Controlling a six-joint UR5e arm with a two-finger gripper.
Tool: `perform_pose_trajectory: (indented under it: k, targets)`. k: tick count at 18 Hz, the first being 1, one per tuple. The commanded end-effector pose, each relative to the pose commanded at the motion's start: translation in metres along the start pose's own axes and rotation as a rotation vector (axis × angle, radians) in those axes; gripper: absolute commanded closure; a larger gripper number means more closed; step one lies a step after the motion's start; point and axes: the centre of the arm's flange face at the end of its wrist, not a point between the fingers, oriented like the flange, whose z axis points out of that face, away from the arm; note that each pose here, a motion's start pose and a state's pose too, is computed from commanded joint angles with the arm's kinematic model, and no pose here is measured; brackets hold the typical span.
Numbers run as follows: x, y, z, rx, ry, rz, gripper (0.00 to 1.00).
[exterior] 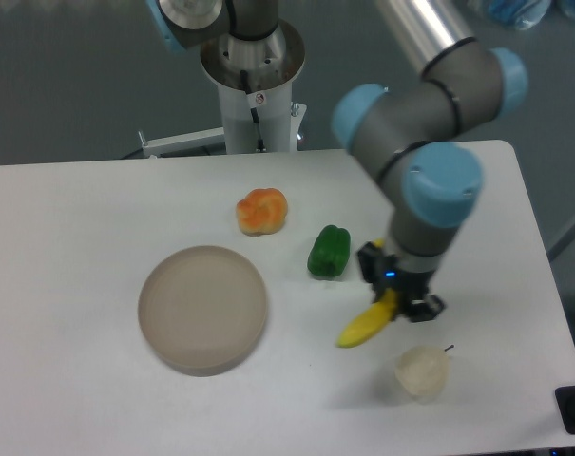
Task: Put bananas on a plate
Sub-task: 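Carry the held yellow banana with the gripper over to the beige plate, then lower the banana onto the plate surface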
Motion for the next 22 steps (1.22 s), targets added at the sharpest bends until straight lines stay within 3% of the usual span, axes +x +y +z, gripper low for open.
perform_pose_trajectory:
  k: [3, 8, 12, 22]
  targets:
    - [0.049, -0.042, 0.022, -0.023, 0.045, -0.019, 1.00]
    - [0.094, -0.083, 0.047, -0.051, 0.080, -0.072, 1.00]
    - [0.126, -0.099, 0.072, -0.057, 0.083, -0.109, 1.00]
    - [0.132, -0.102, 0.105, -0.072, 0.101, -0.107, 1.00]
